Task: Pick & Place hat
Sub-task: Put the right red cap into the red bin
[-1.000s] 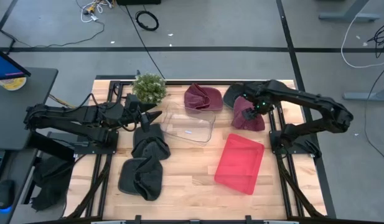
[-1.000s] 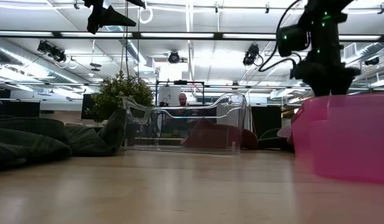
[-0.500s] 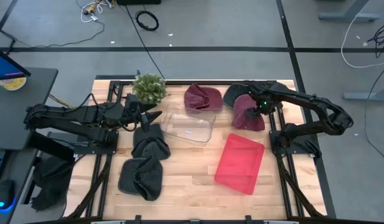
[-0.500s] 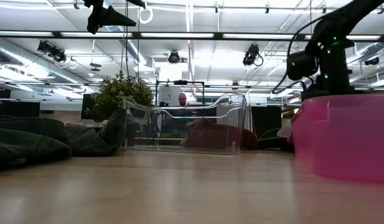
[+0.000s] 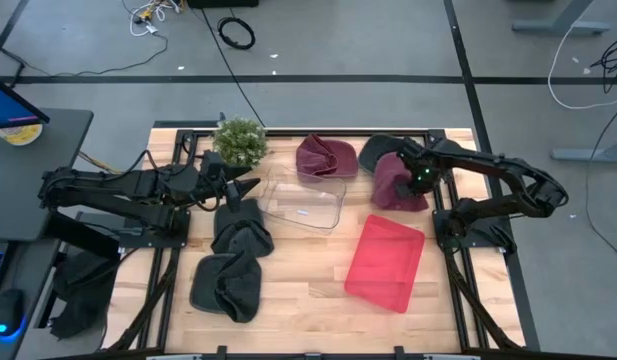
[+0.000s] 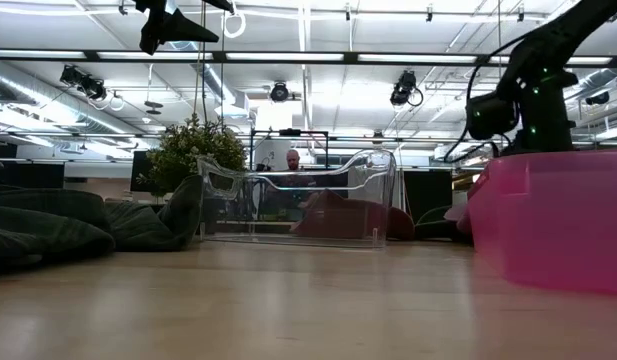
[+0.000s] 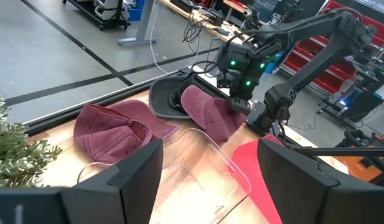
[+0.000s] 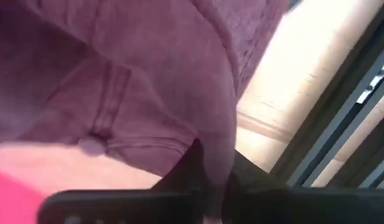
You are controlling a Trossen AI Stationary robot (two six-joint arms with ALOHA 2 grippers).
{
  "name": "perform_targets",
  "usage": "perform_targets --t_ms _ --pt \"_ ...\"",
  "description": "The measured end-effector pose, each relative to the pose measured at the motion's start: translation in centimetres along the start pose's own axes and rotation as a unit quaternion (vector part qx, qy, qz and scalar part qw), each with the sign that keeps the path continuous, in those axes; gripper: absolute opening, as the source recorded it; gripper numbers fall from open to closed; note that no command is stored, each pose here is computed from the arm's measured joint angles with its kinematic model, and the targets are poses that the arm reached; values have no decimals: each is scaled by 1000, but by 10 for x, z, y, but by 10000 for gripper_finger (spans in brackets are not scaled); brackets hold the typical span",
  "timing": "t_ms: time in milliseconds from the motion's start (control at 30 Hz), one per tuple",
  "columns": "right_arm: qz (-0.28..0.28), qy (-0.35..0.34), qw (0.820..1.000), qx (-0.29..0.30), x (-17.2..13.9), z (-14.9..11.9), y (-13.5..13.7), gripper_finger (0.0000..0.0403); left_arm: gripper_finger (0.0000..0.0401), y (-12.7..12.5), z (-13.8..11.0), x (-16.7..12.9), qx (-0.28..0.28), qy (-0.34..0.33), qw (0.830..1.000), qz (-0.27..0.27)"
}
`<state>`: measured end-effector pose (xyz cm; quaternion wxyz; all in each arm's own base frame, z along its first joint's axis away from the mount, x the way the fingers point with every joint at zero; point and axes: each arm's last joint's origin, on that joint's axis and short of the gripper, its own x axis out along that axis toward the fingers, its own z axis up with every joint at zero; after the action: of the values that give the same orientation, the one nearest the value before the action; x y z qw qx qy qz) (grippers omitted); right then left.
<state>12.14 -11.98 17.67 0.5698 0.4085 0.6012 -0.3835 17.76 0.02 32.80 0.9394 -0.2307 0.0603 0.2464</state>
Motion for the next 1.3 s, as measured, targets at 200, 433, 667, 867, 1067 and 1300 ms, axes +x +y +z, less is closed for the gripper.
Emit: perform_targets --t_ms 200,433,667,867,1067,1300 --pt "12 -39 999 -16 -51 0 7 7 265 0 0 0 0 0 1000 0" --pt "95 -179 979 9 -134 -11 13 3 265 0 2 0 -2 -15 1000 14" --pt "273 -365 889 50 -201 -19 29 1 265 -9 17 1 25 -98 995 -9" --pt "403 -460 791 24 -229 -13 67 1 266 -26 28 15 197 -188 962 -17" --pt "455 -504 734 -8 -233 0 111 0 266 -31 33 35 159 -246 956 3" --pt "505 -503 700 -37 -218 18 164 0 266 -34 24 54 133 -239 962 -13"
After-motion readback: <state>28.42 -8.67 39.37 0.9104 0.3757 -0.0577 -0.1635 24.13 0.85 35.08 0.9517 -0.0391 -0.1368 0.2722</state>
